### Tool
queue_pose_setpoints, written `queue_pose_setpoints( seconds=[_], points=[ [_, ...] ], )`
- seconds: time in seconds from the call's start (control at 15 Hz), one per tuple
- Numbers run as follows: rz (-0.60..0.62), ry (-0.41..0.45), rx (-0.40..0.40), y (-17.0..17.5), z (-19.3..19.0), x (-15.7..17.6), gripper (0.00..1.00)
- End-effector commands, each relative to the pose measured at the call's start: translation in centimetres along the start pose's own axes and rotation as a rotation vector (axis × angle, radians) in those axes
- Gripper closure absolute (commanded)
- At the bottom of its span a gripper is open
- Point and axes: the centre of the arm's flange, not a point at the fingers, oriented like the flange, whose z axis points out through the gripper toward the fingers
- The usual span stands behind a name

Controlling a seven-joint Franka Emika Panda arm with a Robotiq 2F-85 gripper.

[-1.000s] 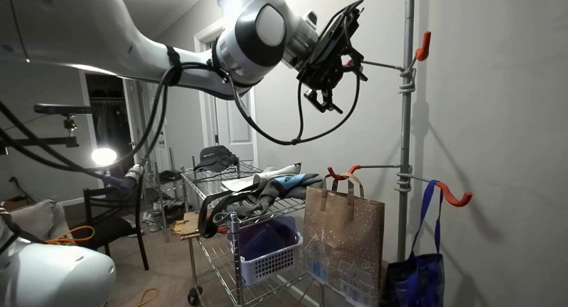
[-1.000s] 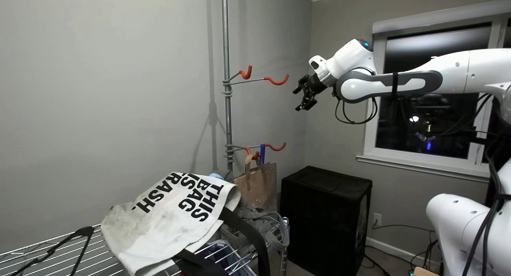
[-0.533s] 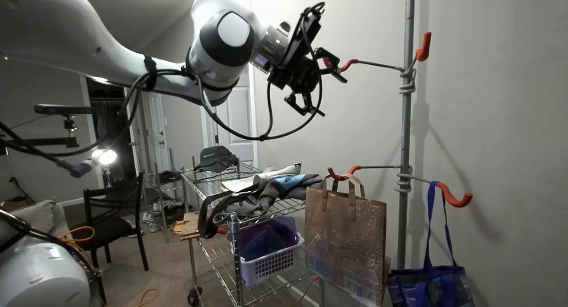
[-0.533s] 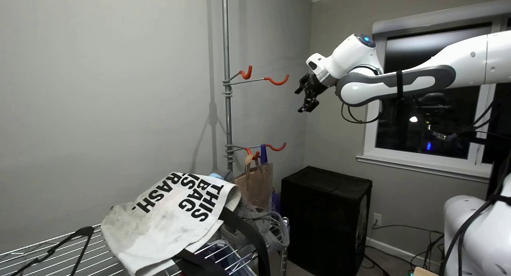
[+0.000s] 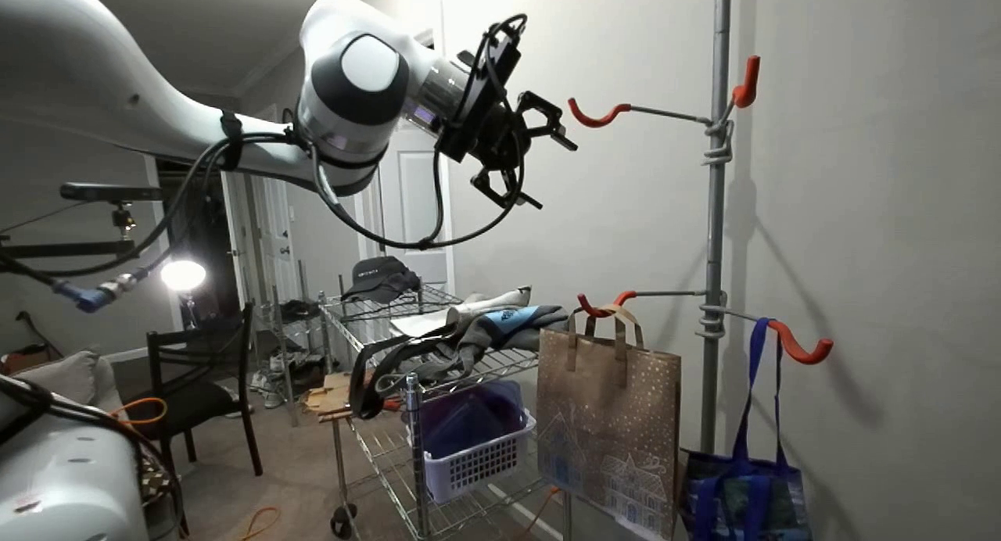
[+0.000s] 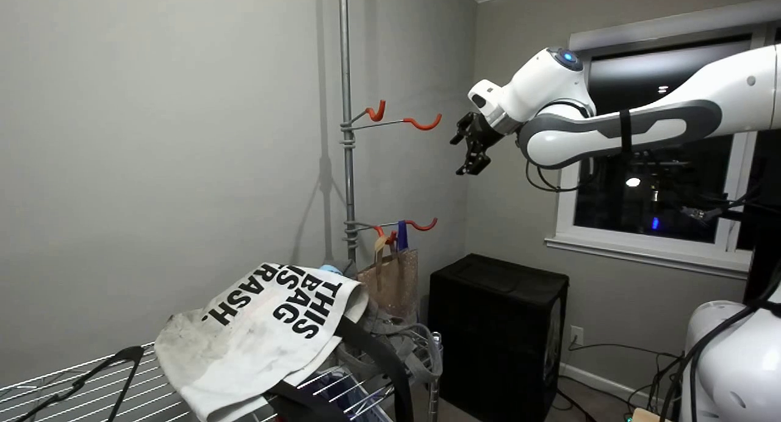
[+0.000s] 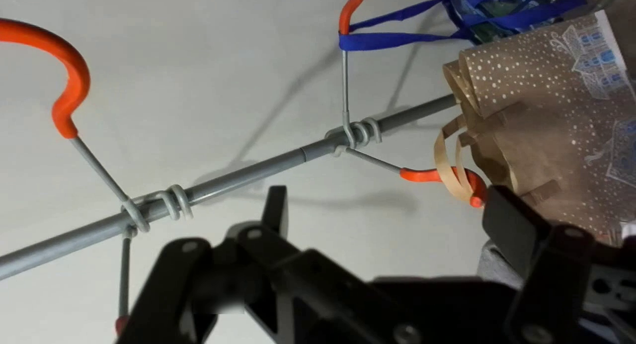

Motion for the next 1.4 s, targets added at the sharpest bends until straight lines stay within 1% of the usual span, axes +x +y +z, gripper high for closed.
queue_pose_setpoints(
  seconds=[0.0, 0.2, 0.47, 0.67, 0.93, 1.0, 1.07, 1.2, 1.33],
  points=[
    [-0.056, 0.055, 0.066, -4.2, -1.6, 0.6, 0.0],
    [-0.114, 0.094, 0.091, -6.6, -2.8, 1.8, 0.0],
    [-0.244, 0.174, 0.103, -9.1, -5.2, 3.5, 0.0],
    [-0.307, 0.235, 0.12, -10.1, -6.7, 4.4, 0.0],
    [-0.352, 0.289, 0.15, -10.5, -7.7, 4.8, 0.0],
    [-0.36, 0.326, 0.182, -10.5, -8.0, 4.9, 0.0],
    [-0.324, 0.275, 0.146, -10.3, -7.1, 5.5, 0.0],
    [-0.338, 0.304, 0.167, -10.5, -7.5, 5.7, 0.0],
    [-0.338, 0.311, 0.168, -10.4, -7.6, 5.6, 0.0]
  ],
)
